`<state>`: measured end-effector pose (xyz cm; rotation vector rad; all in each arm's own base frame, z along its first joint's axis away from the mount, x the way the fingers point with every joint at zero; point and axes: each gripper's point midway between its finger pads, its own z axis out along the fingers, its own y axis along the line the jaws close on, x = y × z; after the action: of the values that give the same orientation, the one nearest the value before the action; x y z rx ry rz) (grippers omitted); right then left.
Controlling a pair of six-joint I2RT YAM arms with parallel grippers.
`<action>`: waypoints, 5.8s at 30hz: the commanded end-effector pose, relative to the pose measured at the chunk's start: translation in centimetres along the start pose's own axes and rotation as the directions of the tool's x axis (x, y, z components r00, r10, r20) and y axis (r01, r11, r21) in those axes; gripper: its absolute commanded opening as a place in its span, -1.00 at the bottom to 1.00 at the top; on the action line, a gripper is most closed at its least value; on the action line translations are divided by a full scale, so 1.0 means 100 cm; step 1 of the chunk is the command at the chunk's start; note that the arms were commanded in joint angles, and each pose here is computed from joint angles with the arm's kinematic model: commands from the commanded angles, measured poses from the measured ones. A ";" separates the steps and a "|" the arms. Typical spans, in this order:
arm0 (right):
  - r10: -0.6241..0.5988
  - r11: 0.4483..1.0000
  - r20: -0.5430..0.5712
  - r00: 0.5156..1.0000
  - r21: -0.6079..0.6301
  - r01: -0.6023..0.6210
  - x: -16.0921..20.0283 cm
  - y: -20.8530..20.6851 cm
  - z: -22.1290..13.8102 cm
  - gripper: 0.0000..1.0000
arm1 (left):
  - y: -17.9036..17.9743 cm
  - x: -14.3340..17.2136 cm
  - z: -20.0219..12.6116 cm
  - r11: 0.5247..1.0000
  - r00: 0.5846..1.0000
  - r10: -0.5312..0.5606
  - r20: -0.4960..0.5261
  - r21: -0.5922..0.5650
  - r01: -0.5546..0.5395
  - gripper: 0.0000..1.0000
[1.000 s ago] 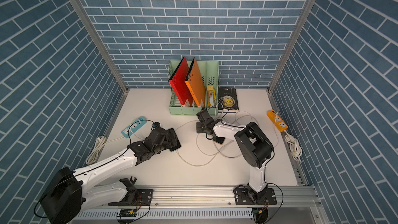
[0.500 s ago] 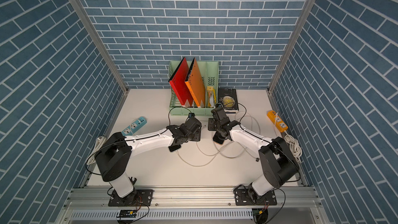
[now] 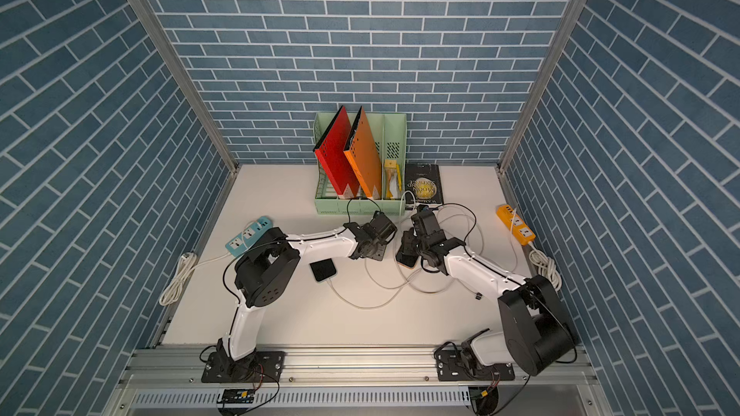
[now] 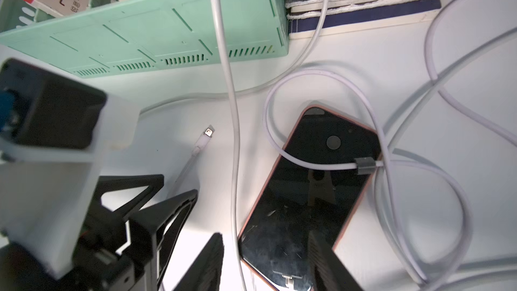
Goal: Plug the charging cable into the phone
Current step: Pick up the charging cable from the center of the board.
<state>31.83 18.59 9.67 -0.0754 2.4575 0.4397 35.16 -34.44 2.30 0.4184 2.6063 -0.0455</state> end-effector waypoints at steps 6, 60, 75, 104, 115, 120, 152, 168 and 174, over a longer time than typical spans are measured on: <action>-0.011 0.999 0.035 0.999 -0.040 0.012 -0.005 0.000 -0.010 0.04 | 0.010 0.003 0.024 0.999 0.994 0.037 -0.107 -0.031 -0.041 -0.22; -0.020 0.583 0.227 0.974 -0.789 0.196 0.004 0.129 -0.085 -0.16 | 0.000 0.004 -0.180 0.727 0.856 -0.328 0.399 0.685 -0.041 -1.00; 0.001 0.514 0.203 0.979 -0.840 0.174 -0.003 0.153 -0.080 -0.24 | -0.002 0.008 -0.176 0.733 0.863 -0.314 0.395 0.679 -0.044 -1.00; 0.014 0.515 0.135 0.991 -0.850 0.108 0.006 0.154 -0.058 -1.00 | 0.000 0.015 -0.176 0.728 0.861 -0.314 0.400 0.684 -0.052 -1.00; -0.018 0.465 0.157 0.988 -0.873 0.147 0.003 0.161 -0.078 -1.00 | 0.001 0.042 -0.165 0.722 0.875 -0.249 0.414 0.682 -0.117 -0.60; -0.043 0.441 0.142 0.989 -0.885 0.146 0.012 0.161 -0.082 -1.00 | -0.006 0.043 -0.170 0.691 0.870 -0.239 0.432 0.705 -0.161 -0.60; -0.081 0.415 0.096 0.992 -0.902 0.121 0.028 0.160 -0.076 -0.80 | -0.010 0.039 -0.190 0.648 0.849 -0.250 0.465 0.732 -0.210 -1.00; -0.072 0.421 0.095 0.993 -0.900 0.116 0.031 0.157 -0.074 -0.71 | -0.008 0.039 -0.189 0.656 0.850 -0.254 0.462 0.728 -0.200 -1.00; -0.061 0.425 0.108 0.992 -0.897 0.123 0.026 0.158 -0.074 -0.77 | -0.009 0.041 -0.186 0.656 0.853 -0.250 0.458 0.728 -0.198 -1.00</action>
<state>22.93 31.19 18.23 -0.6323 1.8554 1.6668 22.93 -32.07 16.09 0.5377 1.9361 -1.1466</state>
